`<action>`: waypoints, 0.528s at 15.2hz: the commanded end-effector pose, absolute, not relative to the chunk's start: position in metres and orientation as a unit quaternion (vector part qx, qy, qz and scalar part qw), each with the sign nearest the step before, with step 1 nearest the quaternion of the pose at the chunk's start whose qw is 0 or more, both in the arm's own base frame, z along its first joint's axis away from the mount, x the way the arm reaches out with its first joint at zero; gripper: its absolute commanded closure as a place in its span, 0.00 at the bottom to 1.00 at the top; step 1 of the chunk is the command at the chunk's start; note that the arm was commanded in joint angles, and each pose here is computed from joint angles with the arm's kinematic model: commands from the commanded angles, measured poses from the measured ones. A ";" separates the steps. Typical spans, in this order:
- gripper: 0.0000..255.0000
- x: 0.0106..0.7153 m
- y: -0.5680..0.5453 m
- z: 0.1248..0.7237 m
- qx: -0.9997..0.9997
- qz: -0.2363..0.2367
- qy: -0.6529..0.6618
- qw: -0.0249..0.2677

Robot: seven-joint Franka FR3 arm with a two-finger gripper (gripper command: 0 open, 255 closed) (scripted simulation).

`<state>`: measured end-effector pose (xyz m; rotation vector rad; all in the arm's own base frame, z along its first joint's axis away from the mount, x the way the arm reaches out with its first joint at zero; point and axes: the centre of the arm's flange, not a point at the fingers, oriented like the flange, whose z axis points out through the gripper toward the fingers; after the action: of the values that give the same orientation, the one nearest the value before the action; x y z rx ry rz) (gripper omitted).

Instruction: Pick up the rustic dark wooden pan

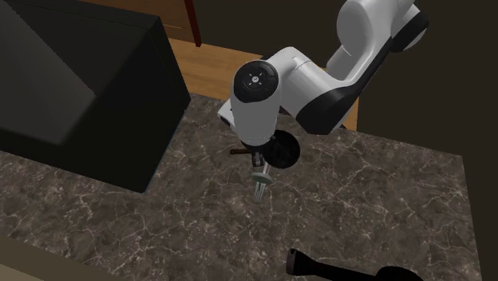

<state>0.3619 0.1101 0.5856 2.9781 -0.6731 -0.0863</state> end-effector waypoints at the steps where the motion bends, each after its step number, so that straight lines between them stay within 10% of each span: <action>1: 1.00 0.362 0.110 0.596 0.974 -0.028 -0.220 0.044; 8: 1.00 0.362 0.110 0.633 0.974 -0.028 -0.220 0.044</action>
<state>0.3604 0.1098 0.6274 2.9782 -0.6728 -0.0863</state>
